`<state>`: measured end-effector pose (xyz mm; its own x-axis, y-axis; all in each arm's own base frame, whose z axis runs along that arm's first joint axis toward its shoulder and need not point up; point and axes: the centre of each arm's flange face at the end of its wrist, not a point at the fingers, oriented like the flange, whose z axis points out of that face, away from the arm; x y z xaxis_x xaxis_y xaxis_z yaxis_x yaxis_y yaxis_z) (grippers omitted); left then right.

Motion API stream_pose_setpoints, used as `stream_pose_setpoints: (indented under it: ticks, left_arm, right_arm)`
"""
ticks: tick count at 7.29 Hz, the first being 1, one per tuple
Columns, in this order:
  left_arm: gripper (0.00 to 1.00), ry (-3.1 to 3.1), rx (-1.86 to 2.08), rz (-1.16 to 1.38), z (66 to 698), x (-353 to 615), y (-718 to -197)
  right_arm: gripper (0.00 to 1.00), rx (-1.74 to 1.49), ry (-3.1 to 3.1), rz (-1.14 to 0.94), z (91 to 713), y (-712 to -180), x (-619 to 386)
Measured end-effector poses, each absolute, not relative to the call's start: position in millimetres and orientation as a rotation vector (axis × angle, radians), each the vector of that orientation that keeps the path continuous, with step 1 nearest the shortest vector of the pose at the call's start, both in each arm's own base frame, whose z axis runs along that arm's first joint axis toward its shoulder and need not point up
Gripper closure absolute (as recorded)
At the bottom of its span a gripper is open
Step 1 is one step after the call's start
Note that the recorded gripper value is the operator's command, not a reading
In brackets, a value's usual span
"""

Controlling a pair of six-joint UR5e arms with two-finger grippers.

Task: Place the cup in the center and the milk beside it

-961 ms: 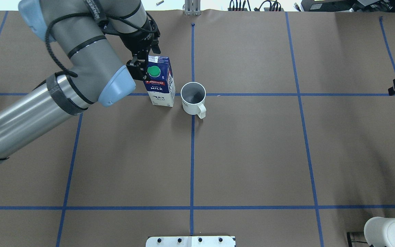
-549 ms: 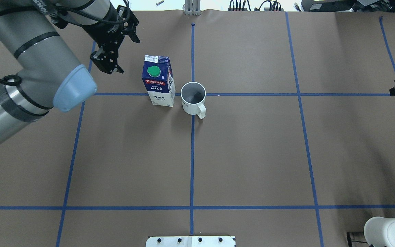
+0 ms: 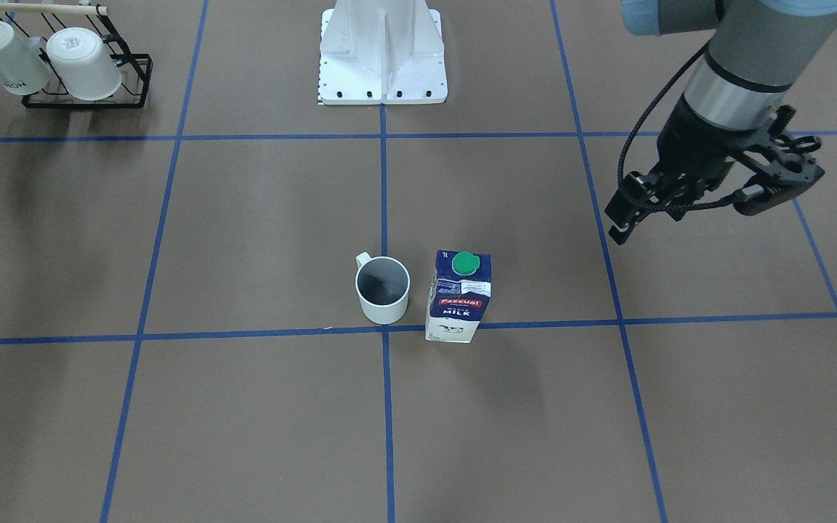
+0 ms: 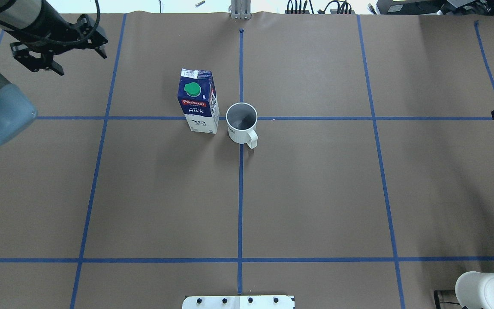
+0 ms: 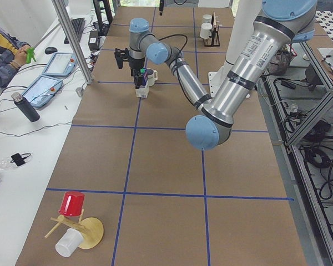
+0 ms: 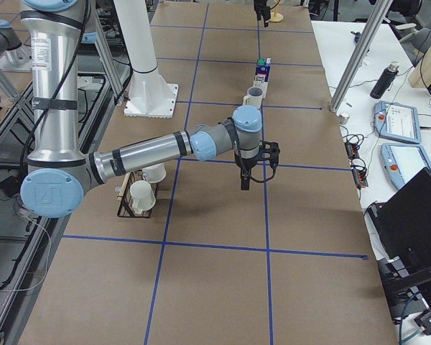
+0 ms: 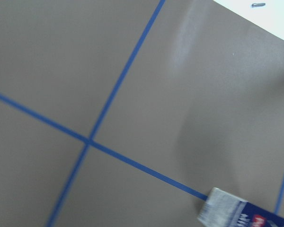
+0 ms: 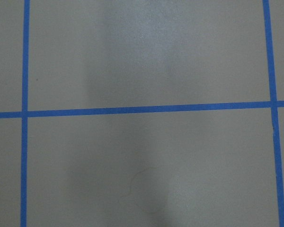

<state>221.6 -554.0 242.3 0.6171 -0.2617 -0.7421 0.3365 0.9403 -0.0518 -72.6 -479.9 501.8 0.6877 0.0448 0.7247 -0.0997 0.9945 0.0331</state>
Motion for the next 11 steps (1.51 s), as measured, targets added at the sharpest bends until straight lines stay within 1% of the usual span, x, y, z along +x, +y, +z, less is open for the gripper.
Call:
stream_pose_setpoints:
  ticks: [2,3,4,6,7,8,11]
  left_arm:
    - [0.02,0.725,0.220,-0.033,314,156,-558]
    - [0.02,0.665,0.258,0.125,359,115,-554]
    - [0.02,0.626,0.268,0.221,398,81,-540]
    - [0.02,0.625,0.248,0.268,458,45,-485]
    - [0.02,0.654,0.236,0.267,476,39,-465]
    - [0.02,0.688,0.221,0.267,484,37,-455]
    - [0.02,0.844,0.181,0.262,482,37,-445]
  right_arm:
    - [0.00,0.068,-0.806,0.086,506,-481,-71]
    - [0.00,0.067,-0.805,0.093,508,-483,-69]
    - [0.00,0.068,-0.801,0.099,510,-484,-67]
    - [0.00,0.073,-0.798,0.105,511,-484,-63]
    - [0.00,0.072,-0.796,0.104,512,-484,-61]
    - [0.00,0.075,-0.791,0.101,515,-485,-58]
    - [0.00,0.083,-0.784,0.081,529,-489,-41]
